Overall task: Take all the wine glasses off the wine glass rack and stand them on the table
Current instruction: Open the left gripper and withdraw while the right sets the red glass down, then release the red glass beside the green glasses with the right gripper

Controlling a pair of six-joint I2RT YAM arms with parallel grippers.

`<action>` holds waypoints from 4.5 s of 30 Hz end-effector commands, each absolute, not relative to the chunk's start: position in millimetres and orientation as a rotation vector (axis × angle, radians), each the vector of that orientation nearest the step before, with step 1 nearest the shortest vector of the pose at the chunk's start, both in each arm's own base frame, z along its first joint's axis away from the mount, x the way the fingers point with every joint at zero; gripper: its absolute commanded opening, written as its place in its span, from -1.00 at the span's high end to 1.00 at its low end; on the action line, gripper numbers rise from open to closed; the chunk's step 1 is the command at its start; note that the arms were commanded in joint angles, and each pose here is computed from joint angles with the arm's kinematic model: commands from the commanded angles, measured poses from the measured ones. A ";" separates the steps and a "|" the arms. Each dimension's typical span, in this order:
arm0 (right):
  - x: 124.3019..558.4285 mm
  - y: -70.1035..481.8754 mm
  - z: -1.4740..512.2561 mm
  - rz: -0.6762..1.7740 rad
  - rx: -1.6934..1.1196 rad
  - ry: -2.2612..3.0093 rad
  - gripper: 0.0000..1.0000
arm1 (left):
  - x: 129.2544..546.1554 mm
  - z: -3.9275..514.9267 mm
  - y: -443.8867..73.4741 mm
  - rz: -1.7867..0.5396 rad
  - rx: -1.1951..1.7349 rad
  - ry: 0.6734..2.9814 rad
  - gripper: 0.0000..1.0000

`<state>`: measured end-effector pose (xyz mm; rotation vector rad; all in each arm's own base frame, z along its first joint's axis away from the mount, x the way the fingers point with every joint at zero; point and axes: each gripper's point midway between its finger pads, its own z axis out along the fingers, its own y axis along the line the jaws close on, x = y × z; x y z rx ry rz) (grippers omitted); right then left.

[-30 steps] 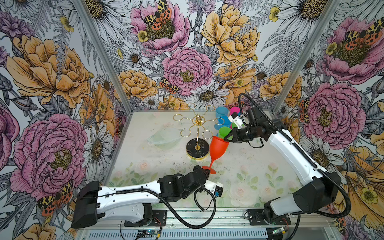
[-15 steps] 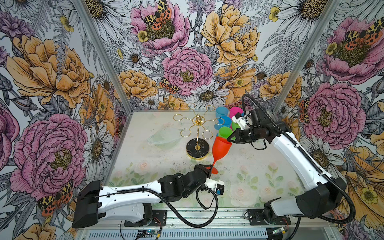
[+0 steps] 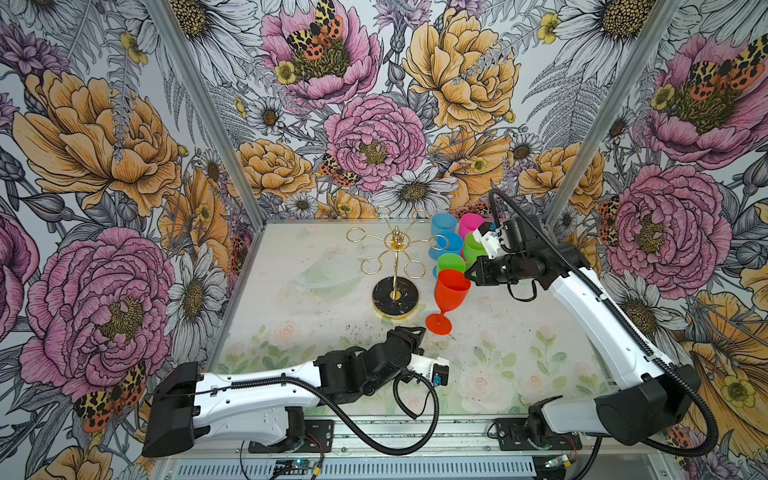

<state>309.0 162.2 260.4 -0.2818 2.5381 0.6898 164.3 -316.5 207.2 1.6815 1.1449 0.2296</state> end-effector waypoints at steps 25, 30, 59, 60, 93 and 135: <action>343.3 87.8 248.3 0.327 -0.056 2.384 1.00 | 195.1 300.9 -217.9 -0.201 0.857 1.593 -0.64; 356.1 77.4 248.6 0.299 0.000 2.331 1.00 | 203.0 302.6 -197.2 -0.239 0.737 1.651 -0.70; 397.8 48.1 220.3 0.253 0.113 2.262 1.00 | 224.9 284.9 -138.4 -0.299 0.493 1.751 -0.75; 397.8 48.5 218.4 0.257 0.115 2.264 1.00 | 224.6 284.6 -137.7 -0.301 0.490 1.752 -0.75; 400.6 53.0 186.3 0.295 0.128 2.295 1.00 | 226.8 284.9 -132.6 -0.282 0.473 1.752 -0.76; 406.8 16.4 239.5 0.231 0.179 2.155 0.01 | 283.7 281.7 -82.9 -0.181 0.204 1.782 -0.83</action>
